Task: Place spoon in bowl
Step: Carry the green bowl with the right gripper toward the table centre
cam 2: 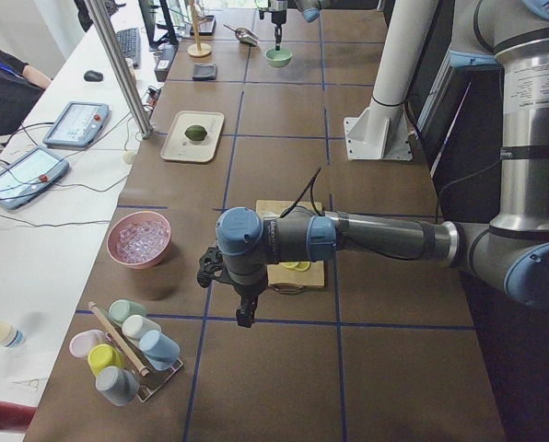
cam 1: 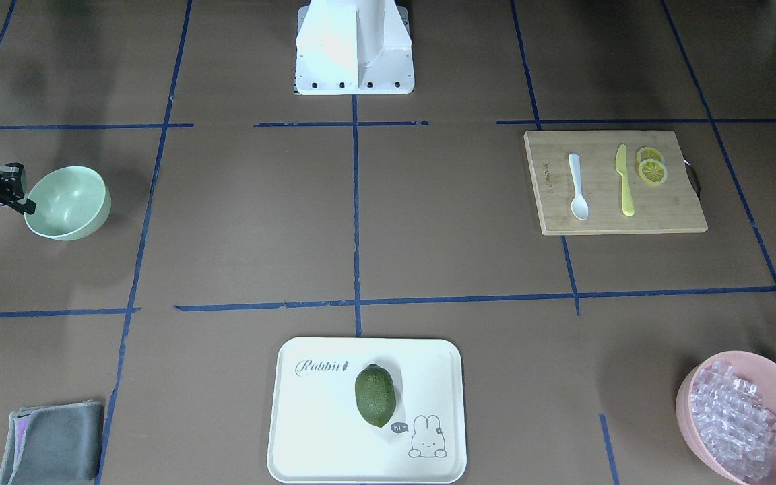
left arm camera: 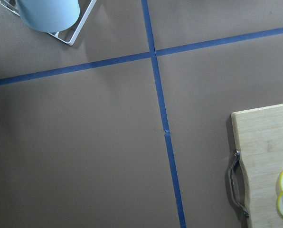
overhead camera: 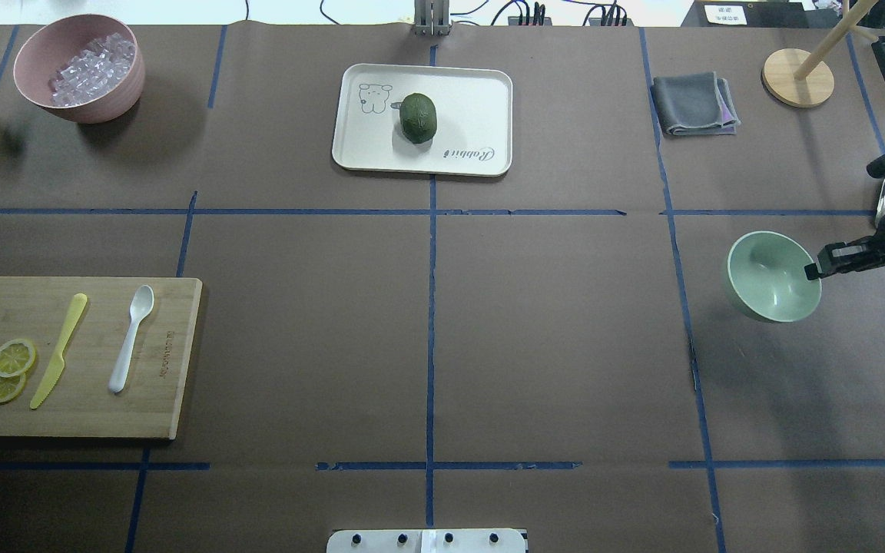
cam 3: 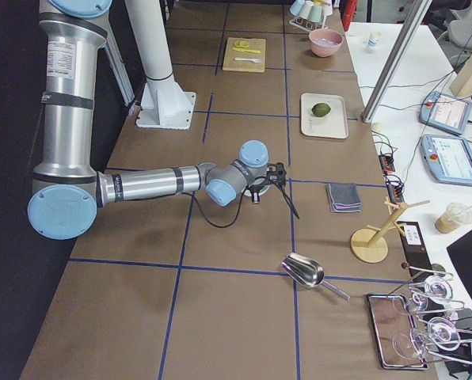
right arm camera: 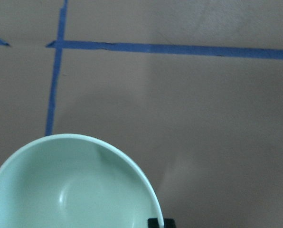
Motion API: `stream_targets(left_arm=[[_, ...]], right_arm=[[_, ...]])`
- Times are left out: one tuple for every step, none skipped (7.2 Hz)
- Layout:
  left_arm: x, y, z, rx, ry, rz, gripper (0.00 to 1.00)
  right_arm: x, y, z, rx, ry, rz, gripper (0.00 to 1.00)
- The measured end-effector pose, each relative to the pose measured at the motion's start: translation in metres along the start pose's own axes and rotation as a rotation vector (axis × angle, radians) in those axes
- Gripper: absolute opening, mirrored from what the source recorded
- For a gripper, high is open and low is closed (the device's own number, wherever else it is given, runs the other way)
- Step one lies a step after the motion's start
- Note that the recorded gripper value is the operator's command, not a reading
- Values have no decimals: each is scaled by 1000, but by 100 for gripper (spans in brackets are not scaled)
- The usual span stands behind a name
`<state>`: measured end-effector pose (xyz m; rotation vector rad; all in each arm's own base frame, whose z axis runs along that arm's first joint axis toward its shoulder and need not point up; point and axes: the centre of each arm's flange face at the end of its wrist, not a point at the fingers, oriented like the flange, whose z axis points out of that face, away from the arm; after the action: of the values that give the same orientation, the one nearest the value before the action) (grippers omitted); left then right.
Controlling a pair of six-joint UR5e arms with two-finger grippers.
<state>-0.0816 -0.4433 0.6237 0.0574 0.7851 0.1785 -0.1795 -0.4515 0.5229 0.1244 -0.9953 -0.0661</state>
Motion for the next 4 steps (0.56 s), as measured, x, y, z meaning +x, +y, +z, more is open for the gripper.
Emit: stream_targets(left_arm=[[0, 0, 0, 0, 0, 0, 100], [0, 0, 0, 0, 1, 0, 100], [1, 1, 0, 1, 0, 1, 100], [1, 1, 0, 1, 0, 2, 100]], right_arm=[[-39, -21, -5, 5, -15, 38, 0], [-94, -40, 2, 6, -19, 108, 0], [-158, -53, 18, 9, -13, 179, 0], [-232, -58, 38, 2, 3, 248, 0]])
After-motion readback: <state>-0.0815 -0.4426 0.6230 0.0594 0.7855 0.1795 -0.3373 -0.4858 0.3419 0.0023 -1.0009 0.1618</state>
